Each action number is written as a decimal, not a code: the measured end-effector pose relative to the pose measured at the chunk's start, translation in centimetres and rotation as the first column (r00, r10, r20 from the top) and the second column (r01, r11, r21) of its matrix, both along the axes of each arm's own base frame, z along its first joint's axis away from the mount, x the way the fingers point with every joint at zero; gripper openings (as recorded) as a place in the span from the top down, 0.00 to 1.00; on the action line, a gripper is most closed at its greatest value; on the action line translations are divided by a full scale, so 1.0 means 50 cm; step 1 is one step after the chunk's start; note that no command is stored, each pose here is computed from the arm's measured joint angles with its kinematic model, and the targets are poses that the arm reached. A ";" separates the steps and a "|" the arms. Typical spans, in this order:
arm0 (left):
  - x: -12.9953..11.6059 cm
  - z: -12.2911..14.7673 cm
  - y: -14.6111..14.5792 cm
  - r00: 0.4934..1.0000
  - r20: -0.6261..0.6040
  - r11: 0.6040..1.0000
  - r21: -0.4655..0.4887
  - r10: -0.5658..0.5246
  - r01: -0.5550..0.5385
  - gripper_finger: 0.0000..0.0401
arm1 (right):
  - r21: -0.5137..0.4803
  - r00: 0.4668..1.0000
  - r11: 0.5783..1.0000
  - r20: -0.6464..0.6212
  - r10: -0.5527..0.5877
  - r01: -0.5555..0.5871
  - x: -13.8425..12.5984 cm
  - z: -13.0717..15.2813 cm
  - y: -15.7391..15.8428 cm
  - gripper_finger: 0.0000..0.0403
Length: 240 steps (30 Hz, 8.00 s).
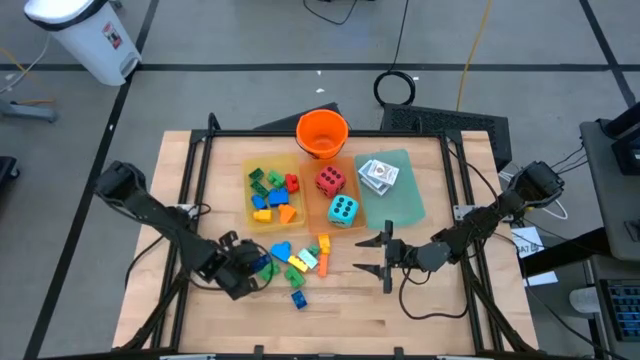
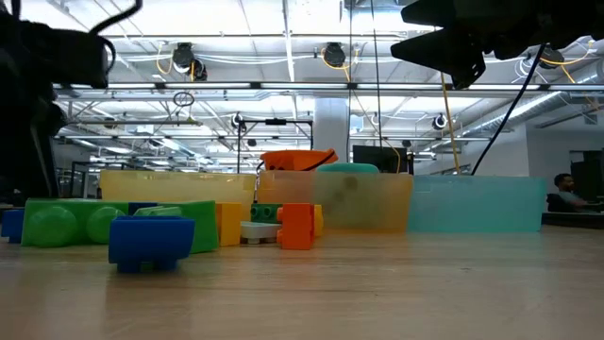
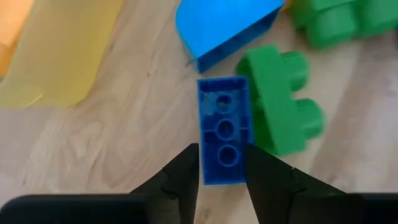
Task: Pick & Place Toys
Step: Put the top dark blue game piece into the yellow bin, then put the left green game piece into the yellow bin
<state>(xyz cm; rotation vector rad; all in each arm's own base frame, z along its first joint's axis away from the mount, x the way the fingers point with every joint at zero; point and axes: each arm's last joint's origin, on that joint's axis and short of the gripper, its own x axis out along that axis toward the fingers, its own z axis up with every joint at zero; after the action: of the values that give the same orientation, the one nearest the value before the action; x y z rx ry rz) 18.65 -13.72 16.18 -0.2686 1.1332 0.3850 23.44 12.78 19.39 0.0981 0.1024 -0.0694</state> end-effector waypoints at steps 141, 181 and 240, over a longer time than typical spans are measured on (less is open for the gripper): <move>0.094 0.036 -0.017 0.996 0.076 0.990 -0.132 -0.046 0.056 0.06 | 0.020 0.996 0.996 -0.039 0.083 -0.083 0.003 -0.007 -0.001 0.48; 0.113 -0.051 0.012 0.936 -0.343 0.932 -0.307 0.082 -0.194 0.06 | 0.022 0.996 0.996 -0.038 0.086 -0.086 0.002 -0.007 -0.001 0.48; 0.179 0.227 0.400 0.880 0.187 0.834 0.284 0.436 -0.474 0.56 | 0.044 0.996 0.996 -0.037 0.084 -0.083 0.002 -0.007 -0.001 0.48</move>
<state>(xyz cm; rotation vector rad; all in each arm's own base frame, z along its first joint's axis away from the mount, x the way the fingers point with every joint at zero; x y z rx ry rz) 27.59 6.28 27.53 -0.2678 0.8653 0.9617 23.55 12.74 19.02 0.1347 0.1471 0.0143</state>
